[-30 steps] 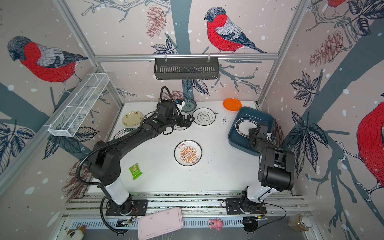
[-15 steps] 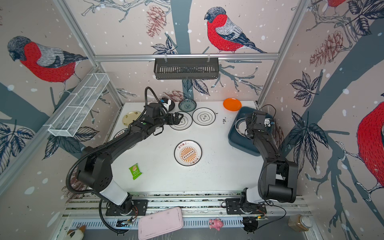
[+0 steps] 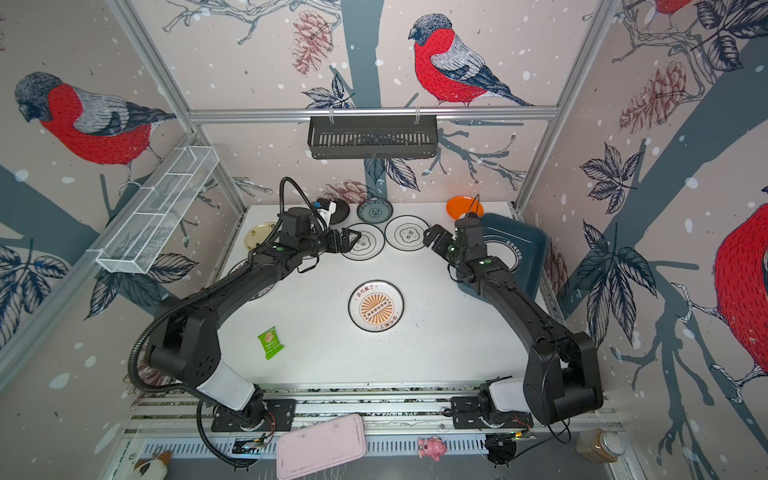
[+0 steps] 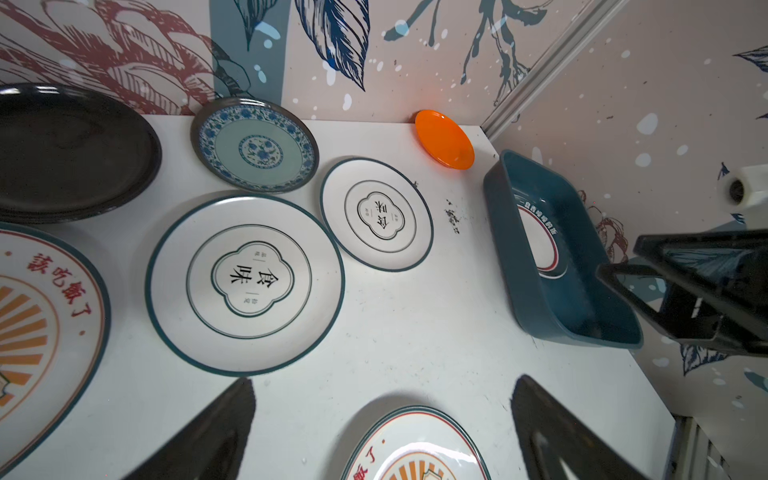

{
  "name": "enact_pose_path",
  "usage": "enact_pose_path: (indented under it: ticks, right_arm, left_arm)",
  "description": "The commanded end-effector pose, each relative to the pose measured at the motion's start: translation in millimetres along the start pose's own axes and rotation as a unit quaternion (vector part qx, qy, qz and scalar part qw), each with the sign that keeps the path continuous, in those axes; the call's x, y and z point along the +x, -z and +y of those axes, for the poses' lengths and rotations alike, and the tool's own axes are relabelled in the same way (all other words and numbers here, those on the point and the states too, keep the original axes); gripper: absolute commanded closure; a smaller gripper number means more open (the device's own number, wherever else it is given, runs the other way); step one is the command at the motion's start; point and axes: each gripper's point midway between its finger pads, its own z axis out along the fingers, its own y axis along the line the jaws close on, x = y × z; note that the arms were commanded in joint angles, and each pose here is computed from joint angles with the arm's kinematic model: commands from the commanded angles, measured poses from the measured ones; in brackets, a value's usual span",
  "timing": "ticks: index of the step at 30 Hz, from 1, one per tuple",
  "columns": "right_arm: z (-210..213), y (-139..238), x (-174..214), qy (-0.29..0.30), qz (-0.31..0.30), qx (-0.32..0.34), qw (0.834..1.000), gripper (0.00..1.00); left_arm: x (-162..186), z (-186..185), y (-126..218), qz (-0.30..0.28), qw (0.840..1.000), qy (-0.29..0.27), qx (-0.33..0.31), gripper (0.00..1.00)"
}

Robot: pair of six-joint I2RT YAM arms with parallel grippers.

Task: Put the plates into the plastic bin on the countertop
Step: 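Move the right gripper to the orange sunburst plate's edge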

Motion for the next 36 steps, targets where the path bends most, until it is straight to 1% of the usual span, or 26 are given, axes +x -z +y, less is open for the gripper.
enact_pose_path:
  ticks: [1, 3, 6, 10, 14, 15, 20, 24, 31, 33, 34, 36]
  right_arm:
    - [0.7, -7.0, 54.2, 0.041, 0.077, -0.013, 0.996, 0.00]
    - [3.1, -10.9, 82.2, 0.038, 0.114, -0.034, 0.992, 0.02]
    - [0.6, -14.2, 118.7, 0.038, 0.161, -0.043, 0.985, 0.04]
    - [-6.0, -16.1, 153.7, 0.045, 0.200, -0.053, 0.977, 0.05]
    - [-16.9, -18.0, 176.3, 0.038, 0.230, -0.053, 0.971, 0.07]
    - [-20.2, -18.8, 179.7, 0.037, 0.235, -0.049, 0.970, 0.08]
    - [-26.5, -23.8, 191.8, 0.045, 0.258, -0.050, 0.964, 0.13]
    - [-34.7, -31.7, 201.0, 0.046, 0.273, -0.044, 0.960, 0.21]
    - [-46.5, -46.2, 211.7, 0.035, 0.286, -0.031, 0.957, 0.40]
    - [-50.4, -48.9, 214.7, 0.031, 0.288, -0.023, 0.957, 0.47]
    - [-53.8, -50.4, 215.6, 0.027, 0.288, -0.016, 0.957, 0.52]
    - [-57.6, -52.2, 216.8, 0.023, 0.287, -0.010, 0.958, 0.58]
  left_arm:
    - [26.8, 1.7, -4.6, 0.041, 0.999, 0.004, 0.017, 0.04]
    - [41.6, 5.1, -8.0, 0.059, 0.998, 0.018, 0.020, 0.04]
    - [60.2, 11.2, -9.6, 0.077, 0.996, 0.036, 0.015, 0.04]
    - [78.2, 19.6, -10.4, 0.085, 0.995, 0.056, 0.005, 0.04]
    - [88.2, 21.7, -9.8, 0.096, 0.993, 0.068, 0.003, 0.04]
    - [98.5, 25.2, -8.5, 0.105, 0.992, 0.075, -0.003, 0.04]
    - [103.5, 27.6, -2.6, 0.106, 0.992, 0.074, -0.013, 0.04]
    - [105.6, 28.5, 1.3, 0.110, 0.991, 0.068, -0.019, 0.04]
    - [108.7, 29.8, -1.8, 0.132, 0.989, 0.060, -0.022, 0.04]
    - [112.4, 31.7, -2.8, 0.138, 0.988, 0.061, -0.024, 0.04]
    - [101.9, 28.9, -4.0, 0.129, 0.990, 0.055, -0.021, 0.04]
    - [101.2, 28.9, -5.1, 0.130, 0.990, 0.054, -0.020, 0.04]
